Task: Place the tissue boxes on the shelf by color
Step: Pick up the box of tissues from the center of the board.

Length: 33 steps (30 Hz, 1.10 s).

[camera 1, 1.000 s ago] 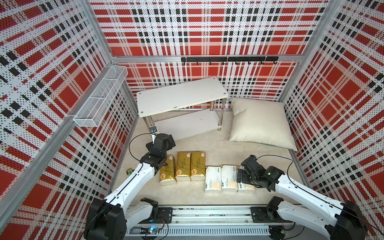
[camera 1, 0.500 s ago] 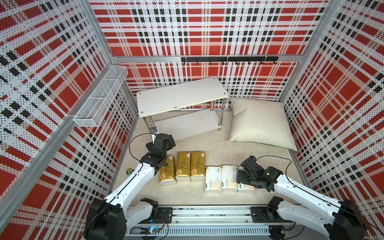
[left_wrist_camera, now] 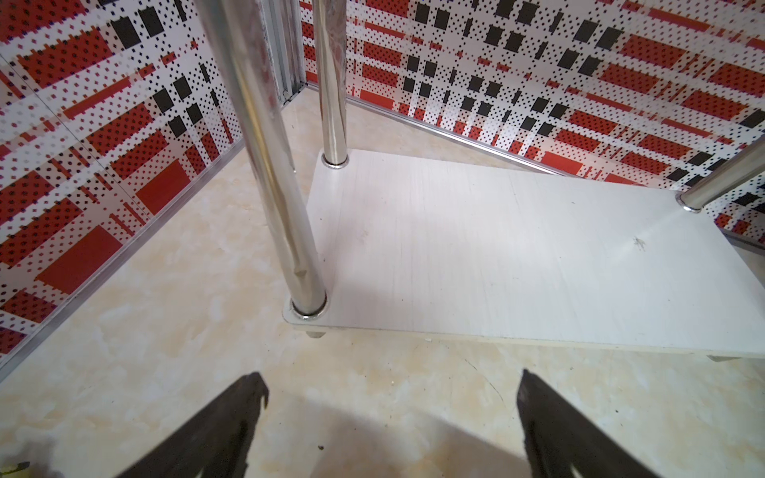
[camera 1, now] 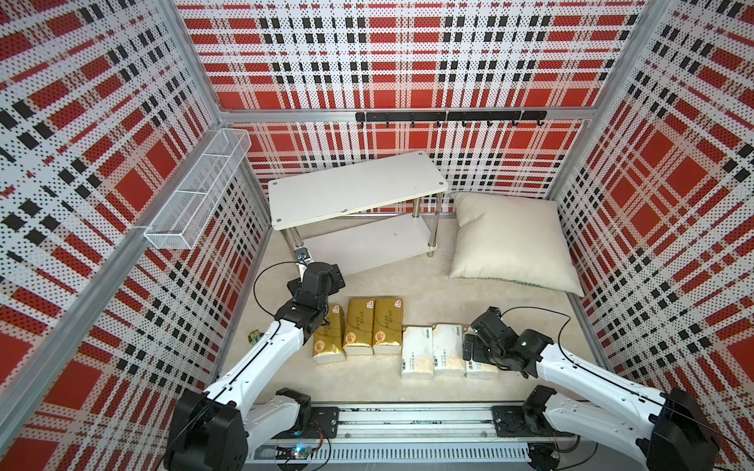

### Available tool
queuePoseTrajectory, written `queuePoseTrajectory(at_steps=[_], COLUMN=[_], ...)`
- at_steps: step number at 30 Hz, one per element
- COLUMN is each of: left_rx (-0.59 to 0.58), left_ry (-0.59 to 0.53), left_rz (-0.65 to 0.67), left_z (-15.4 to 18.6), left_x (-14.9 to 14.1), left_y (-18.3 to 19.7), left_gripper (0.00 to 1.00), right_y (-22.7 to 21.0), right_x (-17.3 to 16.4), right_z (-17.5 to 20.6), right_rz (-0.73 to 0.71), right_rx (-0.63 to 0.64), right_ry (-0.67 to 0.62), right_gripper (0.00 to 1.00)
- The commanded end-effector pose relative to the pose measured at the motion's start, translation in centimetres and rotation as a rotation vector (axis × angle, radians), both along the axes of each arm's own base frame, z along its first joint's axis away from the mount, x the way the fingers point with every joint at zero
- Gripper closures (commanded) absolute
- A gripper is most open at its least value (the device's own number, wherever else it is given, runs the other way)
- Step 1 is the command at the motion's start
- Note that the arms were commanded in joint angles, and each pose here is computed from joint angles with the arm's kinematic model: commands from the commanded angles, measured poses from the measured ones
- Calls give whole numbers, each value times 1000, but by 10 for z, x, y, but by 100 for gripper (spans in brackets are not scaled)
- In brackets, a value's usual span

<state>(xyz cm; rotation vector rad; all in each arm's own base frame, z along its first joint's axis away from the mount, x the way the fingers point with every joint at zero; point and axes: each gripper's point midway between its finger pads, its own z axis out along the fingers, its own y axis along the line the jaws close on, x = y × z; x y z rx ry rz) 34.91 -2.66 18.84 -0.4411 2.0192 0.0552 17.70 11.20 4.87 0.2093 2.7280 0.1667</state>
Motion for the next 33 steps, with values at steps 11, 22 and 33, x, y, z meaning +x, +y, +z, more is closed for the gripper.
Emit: queuePoseTrajectory(at_steps=[11, 22, 33], left_rx=[-6, -5, -7], left_ry=[-20, -16, -18], left_rz=[-18, -21, -18], left_z=[10, 9, 8], left_x=[-1, -1, -3], left_y=[-5, -5, -5], left_gripper=[1, 1, 1], right_y=[-5, -2, 2], right_x=[-3, 3, 2], right_z=[8, 25, 22], right_rz=[8, 5, 23], right_rx=[-66, -62, -56], right_ry=[11, -35, -27], right_gripper=[0, 0, 0])
